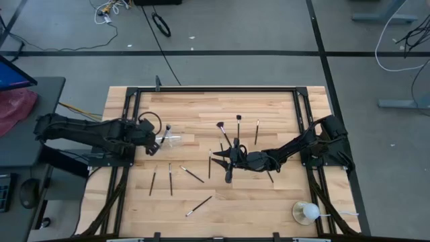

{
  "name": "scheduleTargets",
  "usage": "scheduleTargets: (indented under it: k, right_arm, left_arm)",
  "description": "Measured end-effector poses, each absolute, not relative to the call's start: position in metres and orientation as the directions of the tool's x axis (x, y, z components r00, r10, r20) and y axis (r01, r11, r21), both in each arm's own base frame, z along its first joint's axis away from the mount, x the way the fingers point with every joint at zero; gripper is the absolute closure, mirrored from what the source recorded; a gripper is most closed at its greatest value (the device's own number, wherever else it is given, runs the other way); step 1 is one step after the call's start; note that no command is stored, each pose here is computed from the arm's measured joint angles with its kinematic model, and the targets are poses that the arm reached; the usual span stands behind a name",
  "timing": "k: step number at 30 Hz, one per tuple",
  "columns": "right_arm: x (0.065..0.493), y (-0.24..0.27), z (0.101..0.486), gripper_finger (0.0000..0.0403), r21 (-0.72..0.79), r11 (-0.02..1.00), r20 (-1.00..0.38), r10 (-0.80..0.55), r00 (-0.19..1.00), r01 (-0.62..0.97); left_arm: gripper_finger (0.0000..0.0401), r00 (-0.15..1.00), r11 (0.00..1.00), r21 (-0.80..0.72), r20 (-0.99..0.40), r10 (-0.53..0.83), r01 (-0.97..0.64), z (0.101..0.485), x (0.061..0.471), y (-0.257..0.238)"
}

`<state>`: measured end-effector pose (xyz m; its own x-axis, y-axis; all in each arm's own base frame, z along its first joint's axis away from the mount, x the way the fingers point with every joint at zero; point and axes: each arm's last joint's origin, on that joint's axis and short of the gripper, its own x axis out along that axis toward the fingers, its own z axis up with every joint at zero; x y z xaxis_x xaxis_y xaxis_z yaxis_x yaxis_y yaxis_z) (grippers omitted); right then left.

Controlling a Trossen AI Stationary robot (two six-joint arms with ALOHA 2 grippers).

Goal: Put items in baskets/containers
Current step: Put the black eyeshadow brush into the transparent organizer

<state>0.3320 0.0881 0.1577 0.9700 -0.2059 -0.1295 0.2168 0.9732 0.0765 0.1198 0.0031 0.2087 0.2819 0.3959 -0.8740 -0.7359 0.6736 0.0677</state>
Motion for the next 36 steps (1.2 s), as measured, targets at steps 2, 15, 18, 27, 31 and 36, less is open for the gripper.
scheduleTargets:
  k: [2, 15, 18, 27, 31, 36]
  right_arm:
    - [0.332, 0.088, 0.158, 0.0289, 0.077, 0.973, -0.129, -0.206, 0.97, 0.217]
    - [0.332, 0.088, 0.155, 0.0289, 0.08, 0.972, -0.155, -0.207, 0.966, 0.221]
    - [0.33, 0.084, 0.153, 0.0287, 0.056, 0.97, -0.209, -0.221, 0.953, 0.238]
    - [0.292, 0.077, 0.188, 0.0223, 0.04, 0.932, -0.614, -0.261, 0.745, 0.36]
    - [0.258, 0.086, 0.196, 0.0191, 0.06, 0.895, -0.79, -0.228, 0.569, 0.441]
    - [0.225, 0.111, 0.179, 0.0184, 0.072, 0.86, -0.888, -0.175, 0.425, 0.505]
  left_arm:
    - [0.0356, 0.282, 0.675, 0.069, -0.874, 0.396, -0.735, 0.207, 0.121, 0.003]
    - [0.026, 0.289, 0.676, 0.098, -0.853, 0.435, -0.73, 0.218, 0.123, 0.004]
    - [0.0242, 0.32, 0.706, 0.097, -0.842, 0.434, -0.702, 0.237, 0.125, 0.004]
    - [0.0234, 0.634, 0.835, 0.052, -0.625, 0.455, -0.548, 0.274, 0.153, -0.007]
    - [0.0234, 0.803, 0.916, 0.041, -0.466, 0.371, -0.399, 0.263, 0.172, -0.02]
    - [0.0234, 0.932, 0.972, 0.004, -0.284, 0.226, -0.234, 0.237, 0.183, -0.033]
